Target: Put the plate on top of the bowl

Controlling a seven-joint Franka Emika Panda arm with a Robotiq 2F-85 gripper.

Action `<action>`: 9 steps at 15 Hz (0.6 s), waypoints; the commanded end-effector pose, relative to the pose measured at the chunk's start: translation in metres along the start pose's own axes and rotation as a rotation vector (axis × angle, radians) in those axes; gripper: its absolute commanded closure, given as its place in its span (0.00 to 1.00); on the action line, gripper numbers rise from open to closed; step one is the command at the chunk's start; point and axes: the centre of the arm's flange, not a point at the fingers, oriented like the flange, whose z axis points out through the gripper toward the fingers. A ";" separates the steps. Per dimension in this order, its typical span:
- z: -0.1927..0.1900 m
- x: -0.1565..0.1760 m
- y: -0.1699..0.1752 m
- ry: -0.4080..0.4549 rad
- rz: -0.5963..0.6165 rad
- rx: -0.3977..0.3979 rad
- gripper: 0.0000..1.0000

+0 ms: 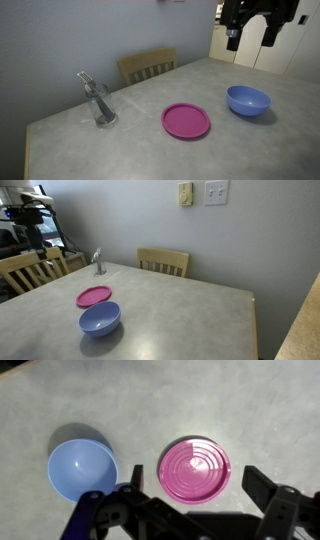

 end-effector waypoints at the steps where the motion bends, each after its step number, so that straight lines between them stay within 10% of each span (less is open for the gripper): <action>1: 0.011 0.044 -0.032 -0.029 -0.045 0.001 0.00; 9: 0.068 0.088 -0.101 -0.098 -0.170 -0.069 0.00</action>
